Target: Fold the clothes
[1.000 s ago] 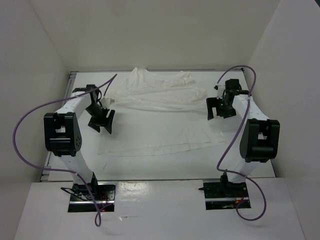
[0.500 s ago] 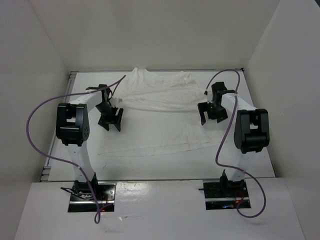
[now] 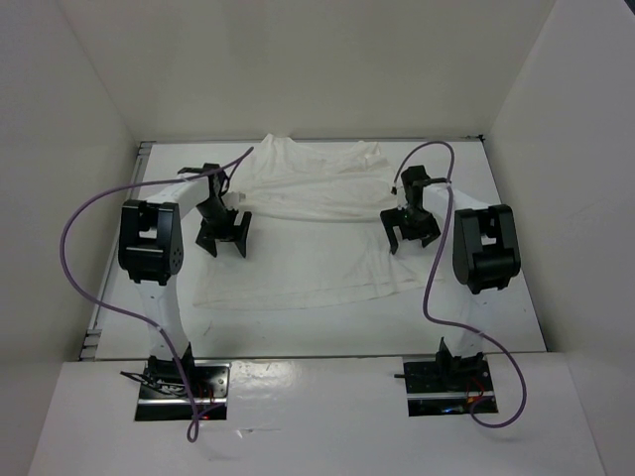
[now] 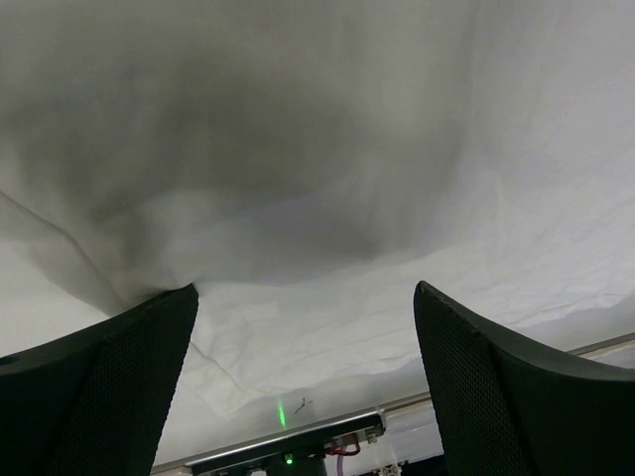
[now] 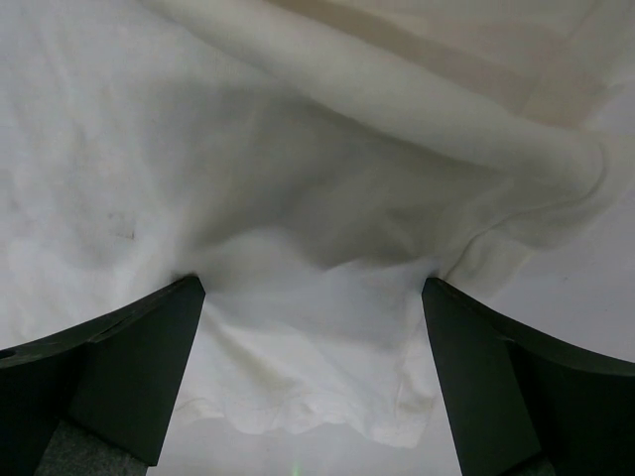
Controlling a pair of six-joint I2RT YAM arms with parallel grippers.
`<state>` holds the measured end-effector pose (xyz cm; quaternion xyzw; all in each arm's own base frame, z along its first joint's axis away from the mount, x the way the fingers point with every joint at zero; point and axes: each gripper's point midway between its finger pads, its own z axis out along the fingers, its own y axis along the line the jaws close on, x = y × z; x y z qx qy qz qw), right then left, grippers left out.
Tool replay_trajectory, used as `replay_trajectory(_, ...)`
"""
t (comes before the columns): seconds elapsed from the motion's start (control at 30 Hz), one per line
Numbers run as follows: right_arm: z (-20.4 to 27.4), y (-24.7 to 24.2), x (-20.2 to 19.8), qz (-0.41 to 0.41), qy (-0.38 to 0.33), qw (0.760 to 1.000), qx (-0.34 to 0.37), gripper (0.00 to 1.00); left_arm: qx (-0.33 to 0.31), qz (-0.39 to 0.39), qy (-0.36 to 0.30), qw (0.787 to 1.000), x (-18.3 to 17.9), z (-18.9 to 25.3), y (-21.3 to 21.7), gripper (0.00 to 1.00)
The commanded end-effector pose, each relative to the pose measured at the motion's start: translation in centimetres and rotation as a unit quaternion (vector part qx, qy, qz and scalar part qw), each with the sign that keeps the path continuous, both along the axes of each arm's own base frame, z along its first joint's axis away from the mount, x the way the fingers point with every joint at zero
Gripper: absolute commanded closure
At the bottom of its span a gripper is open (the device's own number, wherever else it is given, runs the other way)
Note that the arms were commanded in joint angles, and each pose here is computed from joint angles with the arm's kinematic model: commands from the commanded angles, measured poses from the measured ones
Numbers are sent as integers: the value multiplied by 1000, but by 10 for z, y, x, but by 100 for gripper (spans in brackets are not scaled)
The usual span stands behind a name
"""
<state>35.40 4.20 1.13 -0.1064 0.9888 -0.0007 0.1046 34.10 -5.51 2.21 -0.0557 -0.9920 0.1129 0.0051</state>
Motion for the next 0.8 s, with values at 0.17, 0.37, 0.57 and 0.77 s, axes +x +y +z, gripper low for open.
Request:
replay_trajectory(0.17, -23, -1, 22, -12, 2, 1000, -18, 0, 48, 5, -13, 999, 27, -27, 15, 2)
replay_trajectory(0.37, -26, -5, 33, -20, -3, 999, -33, 0, 58, 16, -30, 998, 52, -33, 21, 2)
replay_trajectory(0.57, -30, -11, 39, -24, -3, 998, -52, 0, 57, 23, -59, 996, 83, -30, 24, 1)
replay_trajectory(0.77, -27, -15, 57, -32, -18, 998, -54, 0, 52, 28, -71, 996, 99, -32, 26, 1)
